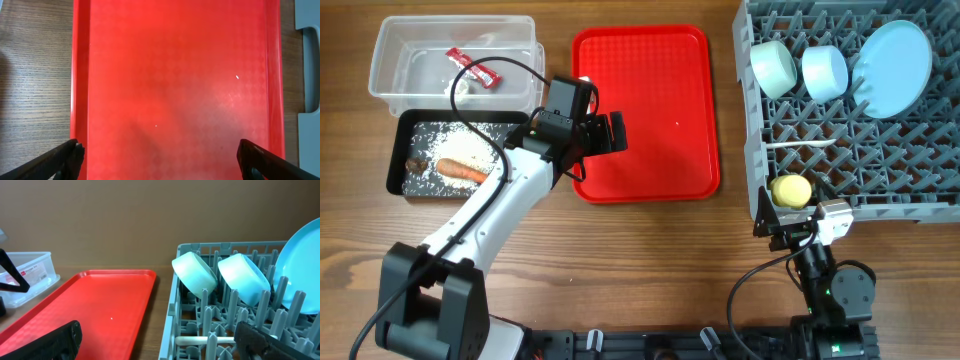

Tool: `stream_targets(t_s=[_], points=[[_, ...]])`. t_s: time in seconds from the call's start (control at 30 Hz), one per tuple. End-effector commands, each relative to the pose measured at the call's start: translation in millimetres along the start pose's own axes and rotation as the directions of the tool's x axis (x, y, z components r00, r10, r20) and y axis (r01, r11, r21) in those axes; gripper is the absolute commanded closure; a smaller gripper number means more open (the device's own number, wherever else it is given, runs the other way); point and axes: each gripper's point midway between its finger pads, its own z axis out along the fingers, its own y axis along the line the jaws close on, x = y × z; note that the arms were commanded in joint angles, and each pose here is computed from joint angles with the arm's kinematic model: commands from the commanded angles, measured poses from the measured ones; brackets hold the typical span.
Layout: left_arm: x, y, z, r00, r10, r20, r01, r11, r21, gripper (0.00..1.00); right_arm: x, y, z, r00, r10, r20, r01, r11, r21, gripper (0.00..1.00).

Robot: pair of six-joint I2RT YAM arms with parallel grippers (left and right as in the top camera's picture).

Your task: Sort waste into correct bins and load items into the dishwasher rack

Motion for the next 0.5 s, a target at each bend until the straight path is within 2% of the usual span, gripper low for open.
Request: stream_targets(t_s=[0.0,0.2,0.33,0.4,0.47], points=[[1,2,2,1.0,0.007,-0.001,-0.007,1.0,-0.014,0.0,-2,-1,-1,1.0,-0.004,0.012,0.004,1.0,0.003,0.0],[1,2,2,1.0,0.008,-0.001,-0.009,1.0,-0.015,0.0,-2,-1,-1,1.0,-0.004,0.012,0.004,1.0,0.003,0.0],[22,32,-2,0.995,0.051,-0.084,-0.064,0.986,-0.156,0.0,-2,-1,-1,1.0,-0.004,0.012,0.004,1.0,0.003,0.0],[34,36,-6,0.99,0.048,-0.129,-0.07,0.982,-0.176,0.0,-2,-1,-1,1.0,-0.003,0.012,0.003,1.0,0.003,0.0],[31,40,-18,0.993,0.052,-0.11,-0.073,0.976,-0.203,0.0,-2,-1,-1,1.0,-0.004,0.012,0.004,1.0,0.003,0.0]])
